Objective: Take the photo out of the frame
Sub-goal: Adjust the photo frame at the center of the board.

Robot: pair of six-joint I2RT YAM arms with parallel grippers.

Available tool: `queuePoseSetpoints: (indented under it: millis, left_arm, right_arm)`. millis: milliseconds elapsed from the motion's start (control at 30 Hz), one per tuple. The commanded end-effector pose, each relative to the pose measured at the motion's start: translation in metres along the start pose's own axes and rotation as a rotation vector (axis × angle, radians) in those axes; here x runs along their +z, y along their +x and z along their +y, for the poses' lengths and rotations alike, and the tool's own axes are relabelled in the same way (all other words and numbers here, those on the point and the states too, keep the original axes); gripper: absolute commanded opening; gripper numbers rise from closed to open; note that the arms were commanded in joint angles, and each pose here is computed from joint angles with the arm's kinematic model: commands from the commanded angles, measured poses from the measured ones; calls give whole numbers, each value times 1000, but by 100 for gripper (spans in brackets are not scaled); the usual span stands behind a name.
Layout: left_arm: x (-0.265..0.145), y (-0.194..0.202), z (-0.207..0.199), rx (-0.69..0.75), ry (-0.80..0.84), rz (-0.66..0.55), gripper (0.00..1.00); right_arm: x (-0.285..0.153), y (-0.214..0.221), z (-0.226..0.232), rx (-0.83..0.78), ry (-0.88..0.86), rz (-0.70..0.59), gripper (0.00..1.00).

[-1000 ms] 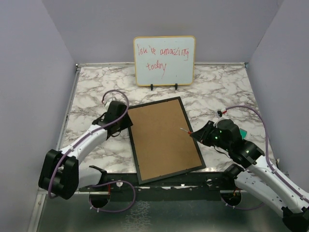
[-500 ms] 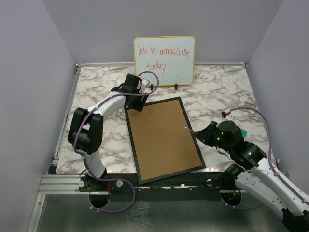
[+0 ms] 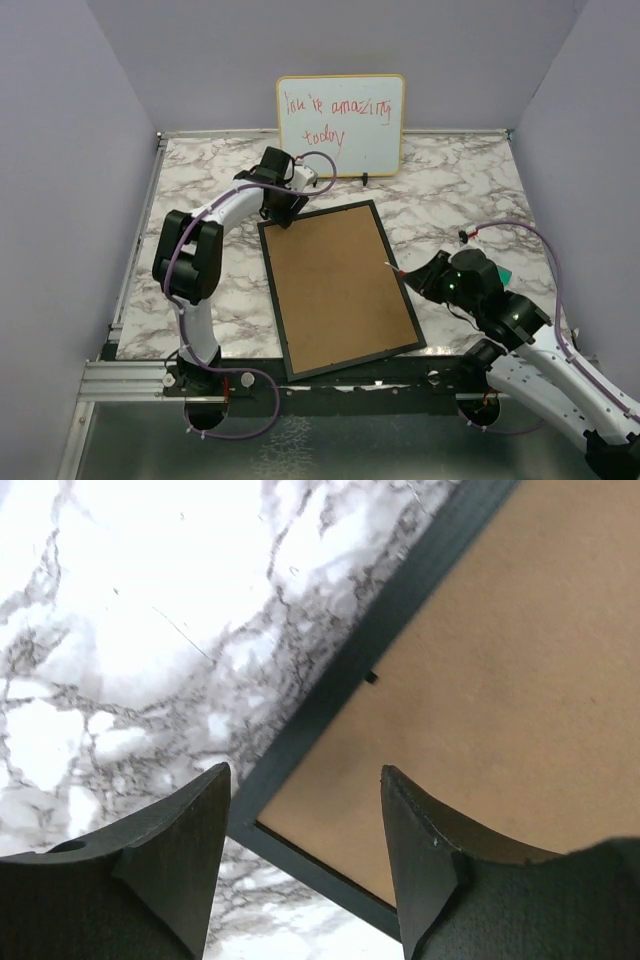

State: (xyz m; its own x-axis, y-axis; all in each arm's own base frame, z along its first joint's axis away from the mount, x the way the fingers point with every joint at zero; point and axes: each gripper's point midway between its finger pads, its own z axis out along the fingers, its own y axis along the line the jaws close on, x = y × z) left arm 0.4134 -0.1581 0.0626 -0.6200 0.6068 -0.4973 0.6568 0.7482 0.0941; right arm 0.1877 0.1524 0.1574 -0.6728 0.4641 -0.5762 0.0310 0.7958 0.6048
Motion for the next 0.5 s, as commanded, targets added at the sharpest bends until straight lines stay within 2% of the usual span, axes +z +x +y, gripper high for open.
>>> queuePoseSetpoints:
  millis: [0, 67, 300, 367, 433, 467]
  left_arm:
    - [26, 12, 7, 42, 30, 81, 62]
    - [34, 20, 2, 30, 71, 130, 61]
    - [40, 44, -10, 0, 125, 191, 59]
    - [40, 50, -7, -36, 121, 207, 51]
    - [41, 57, -6, -91, 134, 217, 37]
    - [41, 61, -9, -119, 153, 224, 35]
  right_arm:
    - [0, -1, 2, -16, -1, 1, 0]
    - [1, -1, 1, -21, 0, 1, 0]
    - [0, 2, -2, -29, 10, 11, 1]
    - [-1, 2, -3, -28, 8, 12, 0]
    - [-2, 2, -2, -27, 3, 11, 1]
    - [-2, 3, -2, -28, 0, 14, 1]
